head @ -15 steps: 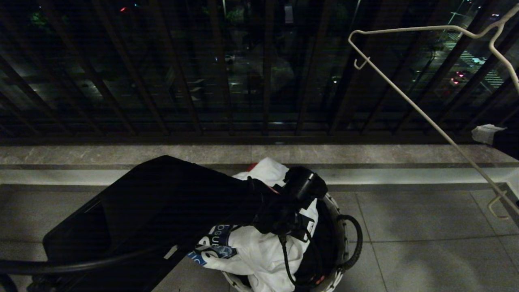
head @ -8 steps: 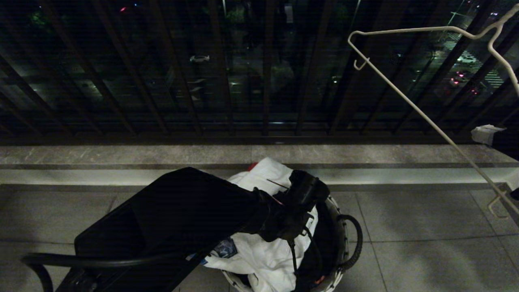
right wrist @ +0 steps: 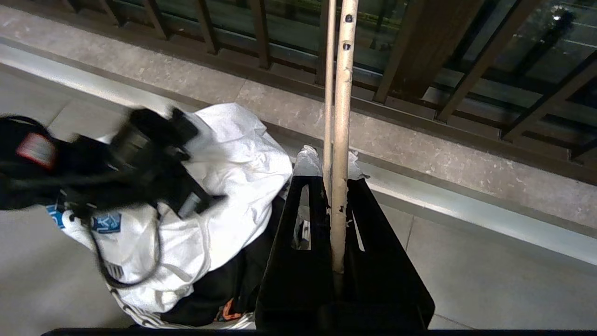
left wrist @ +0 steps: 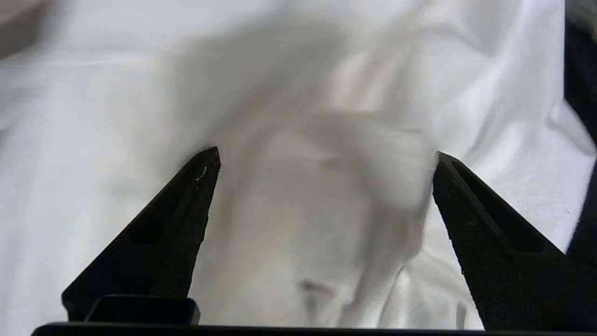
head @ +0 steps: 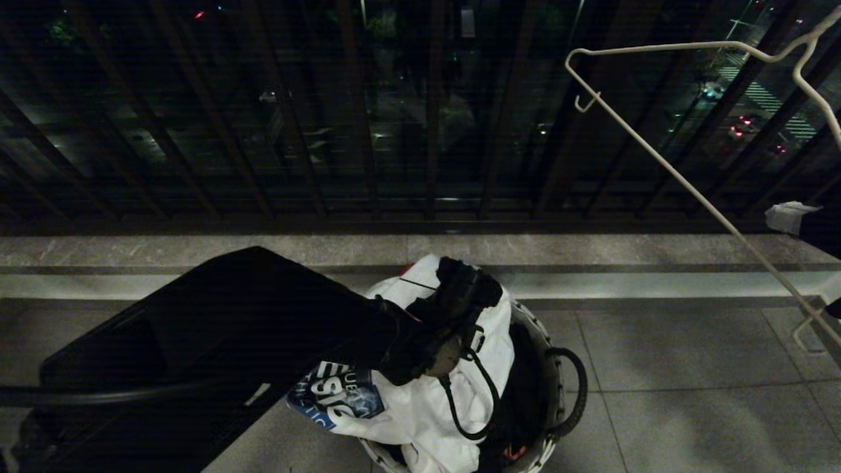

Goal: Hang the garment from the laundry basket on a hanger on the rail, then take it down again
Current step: Pick up clothes from the basket

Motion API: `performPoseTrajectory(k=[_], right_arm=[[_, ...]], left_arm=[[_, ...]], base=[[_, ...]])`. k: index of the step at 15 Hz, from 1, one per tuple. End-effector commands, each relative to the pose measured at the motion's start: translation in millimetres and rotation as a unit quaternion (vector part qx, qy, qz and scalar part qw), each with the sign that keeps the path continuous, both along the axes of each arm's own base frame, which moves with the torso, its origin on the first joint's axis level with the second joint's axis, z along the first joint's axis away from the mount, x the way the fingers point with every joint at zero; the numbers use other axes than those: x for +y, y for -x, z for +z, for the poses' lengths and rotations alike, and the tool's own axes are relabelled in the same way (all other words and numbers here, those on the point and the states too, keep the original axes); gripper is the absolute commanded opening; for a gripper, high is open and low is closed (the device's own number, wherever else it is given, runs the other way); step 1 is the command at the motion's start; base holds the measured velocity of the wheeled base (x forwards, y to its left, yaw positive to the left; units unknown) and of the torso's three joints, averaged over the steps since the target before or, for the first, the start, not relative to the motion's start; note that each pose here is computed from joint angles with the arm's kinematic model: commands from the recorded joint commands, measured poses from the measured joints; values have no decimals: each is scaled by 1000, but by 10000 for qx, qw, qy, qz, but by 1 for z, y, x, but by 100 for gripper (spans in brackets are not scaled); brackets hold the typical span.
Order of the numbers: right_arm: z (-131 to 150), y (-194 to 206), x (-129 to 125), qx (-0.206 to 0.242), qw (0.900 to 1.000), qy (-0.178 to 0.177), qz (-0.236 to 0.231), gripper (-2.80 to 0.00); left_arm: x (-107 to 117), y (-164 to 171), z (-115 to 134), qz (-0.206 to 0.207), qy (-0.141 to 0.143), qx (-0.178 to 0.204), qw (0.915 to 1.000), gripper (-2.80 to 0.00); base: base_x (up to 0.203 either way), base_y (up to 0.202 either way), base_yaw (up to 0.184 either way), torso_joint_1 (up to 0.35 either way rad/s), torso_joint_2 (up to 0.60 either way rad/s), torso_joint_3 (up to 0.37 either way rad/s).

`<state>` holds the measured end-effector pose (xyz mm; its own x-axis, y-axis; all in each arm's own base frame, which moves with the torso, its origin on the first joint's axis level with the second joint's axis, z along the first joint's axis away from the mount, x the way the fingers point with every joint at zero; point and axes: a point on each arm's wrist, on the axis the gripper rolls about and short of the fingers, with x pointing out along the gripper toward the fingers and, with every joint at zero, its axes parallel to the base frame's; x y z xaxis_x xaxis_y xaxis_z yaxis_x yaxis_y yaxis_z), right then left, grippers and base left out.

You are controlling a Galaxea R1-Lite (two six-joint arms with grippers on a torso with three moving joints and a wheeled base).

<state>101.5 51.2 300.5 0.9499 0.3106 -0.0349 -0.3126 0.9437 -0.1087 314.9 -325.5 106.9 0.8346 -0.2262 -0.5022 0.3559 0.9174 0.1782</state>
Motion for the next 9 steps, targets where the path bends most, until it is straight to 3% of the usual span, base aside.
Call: performPoseTrajectory(k=[1, 5, 9], right_arm=[[-1, 0, 0, 14, 10000, 10, -1, -280], [-2, -1, 1, 45, 10000, 27, 6, -280], [-6, -5, 3, 137, 9999, 84, 5, -280]], left_arm=[[22, 10, 29, 124, 325, -247, 9991, 0], [44, 18, 44, 335, 659, -346, 9967, 0], [63, 17, 43, 500, 630, -251, 9964, 0]], base=[[0, 0, 0, 0, 0, 0], [0, 0, 0, 0, 0, 0], [0, 0, 0, 0, 0, 0]])
